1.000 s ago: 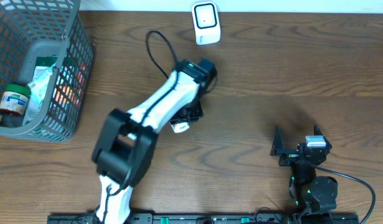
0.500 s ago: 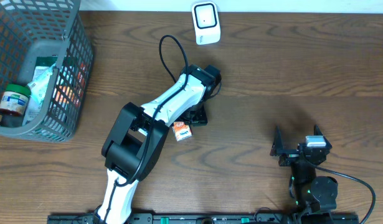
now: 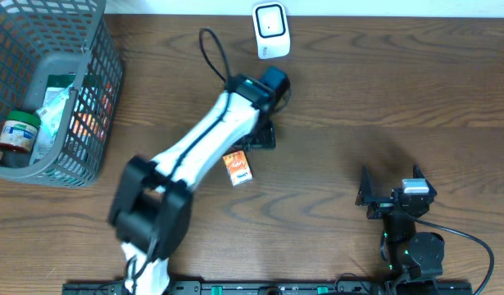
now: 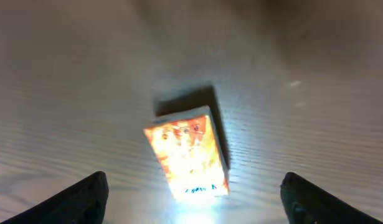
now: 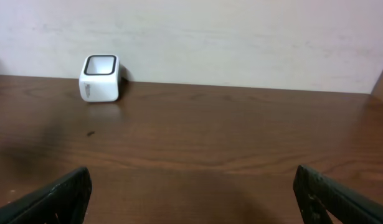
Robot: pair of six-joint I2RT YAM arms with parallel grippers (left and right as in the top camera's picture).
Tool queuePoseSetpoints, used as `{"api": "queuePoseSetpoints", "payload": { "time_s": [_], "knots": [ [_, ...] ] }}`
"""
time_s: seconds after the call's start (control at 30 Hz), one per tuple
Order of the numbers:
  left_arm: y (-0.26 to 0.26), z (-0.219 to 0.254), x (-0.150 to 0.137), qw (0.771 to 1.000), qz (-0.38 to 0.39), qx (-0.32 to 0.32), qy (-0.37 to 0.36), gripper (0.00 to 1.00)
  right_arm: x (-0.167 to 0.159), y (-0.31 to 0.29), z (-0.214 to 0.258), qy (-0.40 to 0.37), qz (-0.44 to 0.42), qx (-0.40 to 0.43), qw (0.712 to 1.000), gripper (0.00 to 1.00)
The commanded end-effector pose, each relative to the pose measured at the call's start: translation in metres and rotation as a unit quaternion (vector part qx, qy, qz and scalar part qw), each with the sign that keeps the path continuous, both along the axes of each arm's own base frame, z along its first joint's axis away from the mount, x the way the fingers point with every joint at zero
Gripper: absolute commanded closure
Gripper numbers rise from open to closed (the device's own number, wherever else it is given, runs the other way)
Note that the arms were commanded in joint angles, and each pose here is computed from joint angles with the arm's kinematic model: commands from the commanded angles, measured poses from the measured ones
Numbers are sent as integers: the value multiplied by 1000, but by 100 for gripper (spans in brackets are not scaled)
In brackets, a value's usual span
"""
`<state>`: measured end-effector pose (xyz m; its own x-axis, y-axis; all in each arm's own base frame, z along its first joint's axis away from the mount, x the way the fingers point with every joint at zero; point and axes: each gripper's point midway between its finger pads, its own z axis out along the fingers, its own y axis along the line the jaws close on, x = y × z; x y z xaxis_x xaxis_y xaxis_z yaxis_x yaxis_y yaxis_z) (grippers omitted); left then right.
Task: Scan the item barcode
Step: 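Move the left gripper back into the basket and grasp another tissue pack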
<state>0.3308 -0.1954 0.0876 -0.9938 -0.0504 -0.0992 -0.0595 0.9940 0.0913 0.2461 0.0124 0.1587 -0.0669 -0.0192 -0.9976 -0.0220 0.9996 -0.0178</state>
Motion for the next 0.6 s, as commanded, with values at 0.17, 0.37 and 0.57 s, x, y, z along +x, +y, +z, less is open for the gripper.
{"api": "queuePoseSetpoints", "payload": {
  "time_s": [0.17, 0.37, 0.57],
  "knots": [
    [43, 113, 27, 987, 14, -53, -152, 10, 0, -1, 0, -1, -2, -2, 1000, 1],
    [91, 163, 30, 972, 59, -69, -218, 9, 0, -1, 0, -1, -2, -2, 1000, 1],
    [146, 192, 29, 956, 118, -65, -259, 8, 0, -1, 0, -1, -2, -2, 1000, 1]
  ]
}}
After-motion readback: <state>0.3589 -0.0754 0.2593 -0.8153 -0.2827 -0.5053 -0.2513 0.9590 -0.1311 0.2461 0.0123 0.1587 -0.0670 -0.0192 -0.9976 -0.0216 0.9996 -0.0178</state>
